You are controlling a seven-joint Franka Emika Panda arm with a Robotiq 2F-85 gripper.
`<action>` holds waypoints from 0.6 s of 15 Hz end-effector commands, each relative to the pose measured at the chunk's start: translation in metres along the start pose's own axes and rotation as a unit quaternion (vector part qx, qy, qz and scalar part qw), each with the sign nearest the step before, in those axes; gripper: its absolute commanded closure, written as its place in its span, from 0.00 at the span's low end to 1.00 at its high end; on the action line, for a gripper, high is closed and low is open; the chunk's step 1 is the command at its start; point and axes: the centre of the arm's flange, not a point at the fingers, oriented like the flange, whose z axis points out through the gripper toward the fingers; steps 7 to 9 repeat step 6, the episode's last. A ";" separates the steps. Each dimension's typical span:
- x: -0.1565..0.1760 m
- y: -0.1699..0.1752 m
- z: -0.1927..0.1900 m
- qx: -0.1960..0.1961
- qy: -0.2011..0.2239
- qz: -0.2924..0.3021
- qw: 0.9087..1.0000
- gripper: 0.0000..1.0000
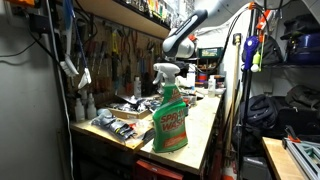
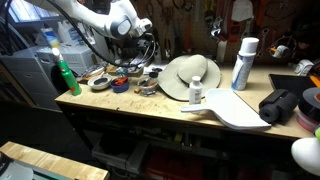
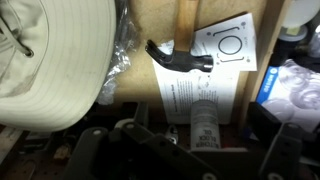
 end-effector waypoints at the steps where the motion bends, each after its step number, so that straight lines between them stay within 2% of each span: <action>1: -0.050 0.035 -0.060 0.081 0.015 -0.041 0.996 0.00; 4: -0.068 0.047 -0.099 0.140 0.044 -0.036 0.989 0.00; 5: -0.021 0.020 -0.069 0.100 0.045 -0.036 0.993 0.00; 6: -0.024 0.028 -0.079 0.103 0.050 -0.036 0.993 0.00; 9: -0.024 0.028 -0.079 0.103 0.050 -0.036 0.993 0.00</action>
